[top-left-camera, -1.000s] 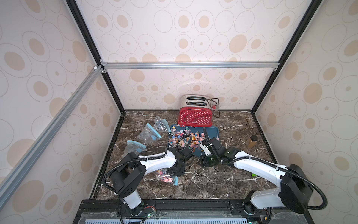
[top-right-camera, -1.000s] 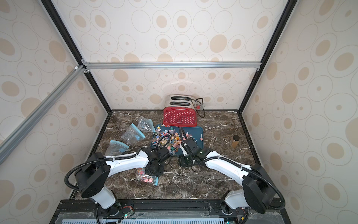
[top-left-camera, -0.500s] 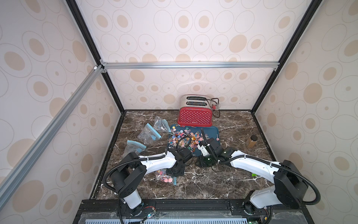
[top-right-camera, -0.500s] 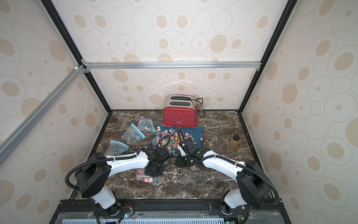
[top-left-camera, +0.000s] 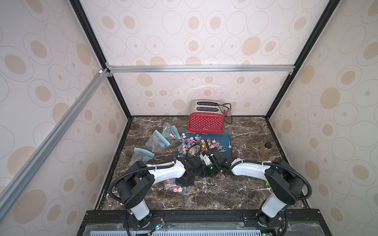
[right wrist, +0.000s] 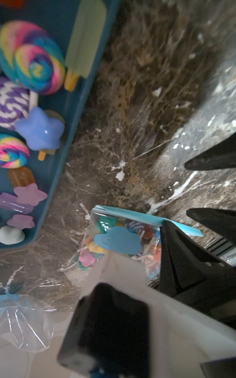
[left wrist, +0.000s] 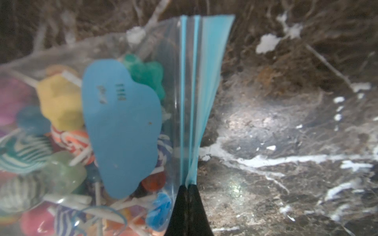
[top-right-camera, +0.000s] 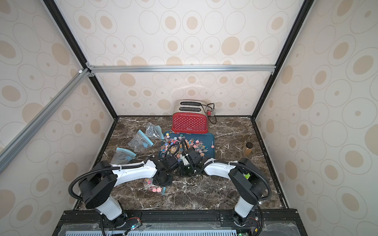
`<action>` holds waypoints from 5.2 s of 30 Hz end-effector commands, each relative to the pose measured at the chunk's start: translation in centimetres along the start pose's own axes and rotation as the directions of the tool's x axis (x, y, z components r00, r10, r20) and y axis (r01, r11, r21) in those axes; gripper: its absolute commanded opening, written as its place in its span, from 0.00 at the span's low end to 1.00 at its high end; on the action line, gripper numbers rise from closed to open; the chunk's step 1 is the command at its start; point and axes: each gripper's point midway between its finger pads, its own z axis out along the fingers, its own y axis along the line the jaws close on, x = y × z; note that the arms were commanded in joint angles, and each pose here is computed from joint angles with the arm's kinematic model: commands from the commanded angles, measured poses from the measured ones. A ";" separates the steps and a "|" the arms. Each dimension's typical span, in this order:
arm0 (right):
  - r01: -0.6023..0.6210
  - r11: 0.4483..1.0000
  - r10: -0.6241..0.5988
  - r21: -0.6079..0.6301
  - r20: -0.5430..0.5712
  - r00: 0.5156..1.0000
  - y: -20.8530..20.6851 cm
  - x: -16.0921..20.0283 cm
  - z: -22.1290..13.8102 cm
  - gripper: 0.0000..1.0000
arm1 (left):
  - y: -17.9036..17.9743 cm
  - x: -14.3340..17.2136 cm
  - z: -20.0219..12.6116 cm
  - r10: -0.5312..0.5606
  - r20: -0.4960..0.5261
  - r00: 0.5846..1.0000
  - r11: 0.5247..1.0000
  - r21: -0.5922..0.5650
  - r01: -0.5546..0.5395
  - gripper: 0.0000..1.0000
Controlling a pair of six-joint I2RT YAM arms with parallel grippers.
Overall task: Pour candies out of the ziploc bag
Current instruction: Open the ziploc bag at the center of the board.
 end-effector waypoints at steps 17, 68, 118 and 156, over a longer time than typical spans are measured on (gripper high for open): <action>-0.145 0.988 0.142 -0.060 -0.042 0.989 -0.9 1.1 3.2 0.33 | -0.4 0.0 -0.6 0.033 0.021 0.999 0.999 0.026 -0.034 0.00; -0.167 0.984 0.163 -0.053 -0.085 0.983 -0.5 2.4 5.2 0.29 | 0.3 0.1 -0.5 0.027 0.045 0.999 1.000 0.013 -0.028 0.00; -0.166 0.986 0.162 -0.014 -0.142 0.976 -0.3 3.2 8.1 0.16 | 0.1 -0.5 -1.8 0.028 0.077 0.997 0.999 0.031 -0.031 0.00; -0.160 0.987 0.156 -0.012 -0.148 0.977 -0.4 3.7 8.1 0.00 | -2.9 -1.4 -0.8 0.030 0.079 0.996 0.989 0.142 -0.041 0.20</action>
